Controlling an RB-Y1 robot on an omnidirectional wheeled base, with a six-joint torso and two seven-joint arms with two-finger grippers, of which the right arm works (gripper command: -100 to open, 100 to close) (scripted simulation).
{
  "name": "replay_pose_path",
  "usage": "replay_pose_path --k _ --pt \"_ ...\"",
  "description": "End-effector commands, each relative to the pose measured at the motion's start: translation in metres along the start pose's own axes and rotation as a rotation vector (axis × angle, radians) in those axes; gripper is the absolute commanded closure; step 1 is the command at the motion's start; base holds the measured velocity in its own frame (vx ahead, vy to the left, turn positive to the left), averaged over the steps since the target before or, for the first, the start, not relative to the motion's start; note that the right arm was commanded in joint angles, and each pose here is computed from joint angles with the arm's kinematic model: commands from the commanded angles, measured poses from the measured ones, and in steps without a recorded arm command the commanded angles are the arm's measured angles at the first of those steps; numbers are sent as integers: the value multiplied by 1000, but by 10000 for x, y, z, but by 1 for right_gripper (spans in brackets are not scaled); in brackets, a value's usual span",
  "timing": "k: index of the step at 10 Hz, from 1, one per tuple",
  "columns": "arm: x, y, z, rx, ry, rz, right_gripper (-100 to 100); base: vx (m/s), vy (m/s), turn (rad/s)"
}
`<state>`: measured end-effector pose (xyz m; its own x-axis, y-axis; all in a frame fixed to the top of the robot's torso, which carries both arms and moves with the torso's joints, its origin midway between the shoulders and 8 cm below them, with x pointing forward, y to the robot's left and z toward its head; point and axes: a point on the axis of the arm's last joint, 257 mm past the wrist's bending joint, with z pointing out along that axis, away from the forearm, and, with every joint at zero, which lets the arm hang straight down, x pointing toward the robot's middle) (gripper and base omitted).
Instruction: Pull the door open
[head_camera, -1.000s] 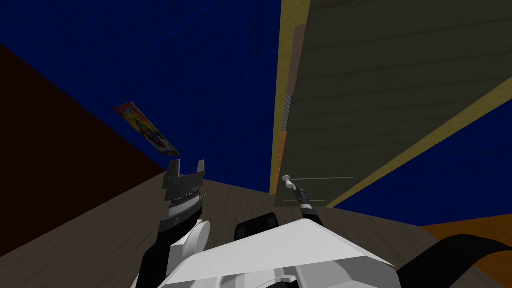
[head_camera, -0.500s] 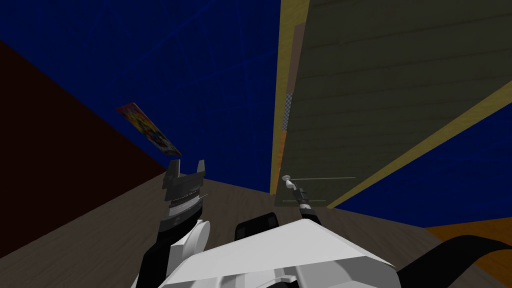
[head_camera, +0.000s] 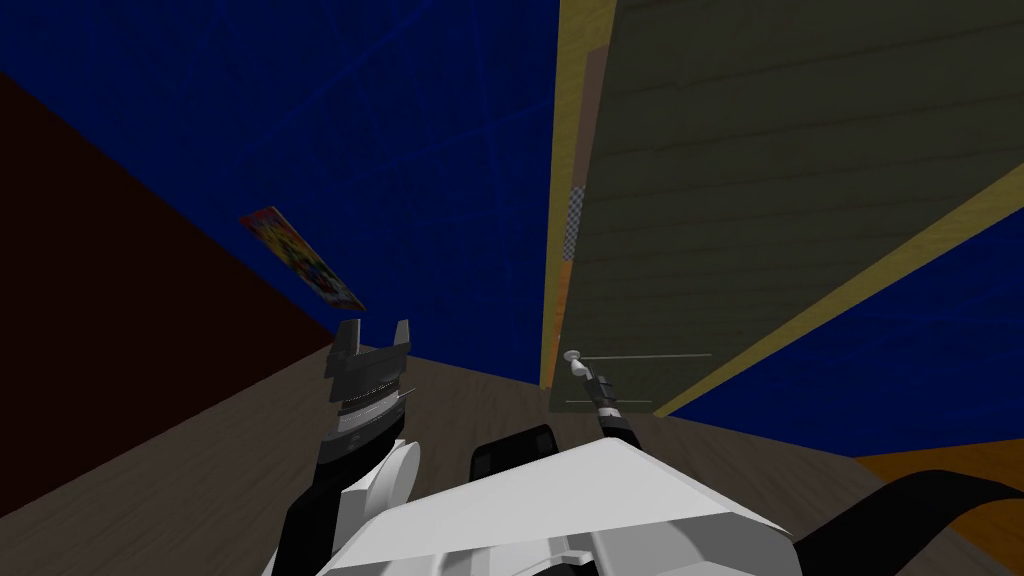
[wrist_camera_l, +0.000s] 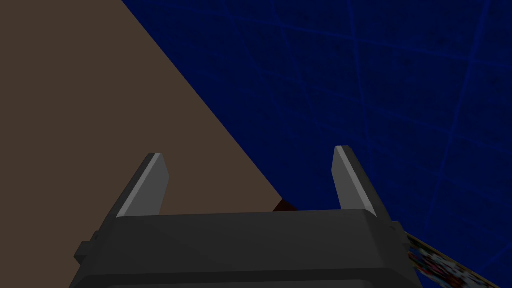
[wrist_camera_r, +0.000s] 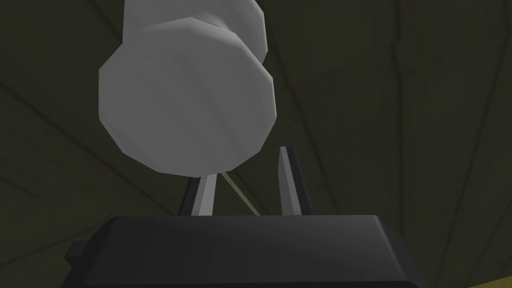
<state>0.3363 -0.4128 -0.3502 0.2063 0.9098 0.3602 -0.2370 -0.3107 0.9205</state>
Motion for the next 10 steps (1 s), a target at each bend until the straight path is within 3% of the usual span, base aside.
replay_pose_path --k 1,4,5,10 --pt "298 73 98 -44 57 36 100 4 14 -7" --pt "256 29 68 -31 49 31 100 3 3 7" --pt "-62 -1 -41 4 -13 45 100 -40 -37 89" --pt "-119 -1 -73 6 -29 117 100 -51 -15 69"
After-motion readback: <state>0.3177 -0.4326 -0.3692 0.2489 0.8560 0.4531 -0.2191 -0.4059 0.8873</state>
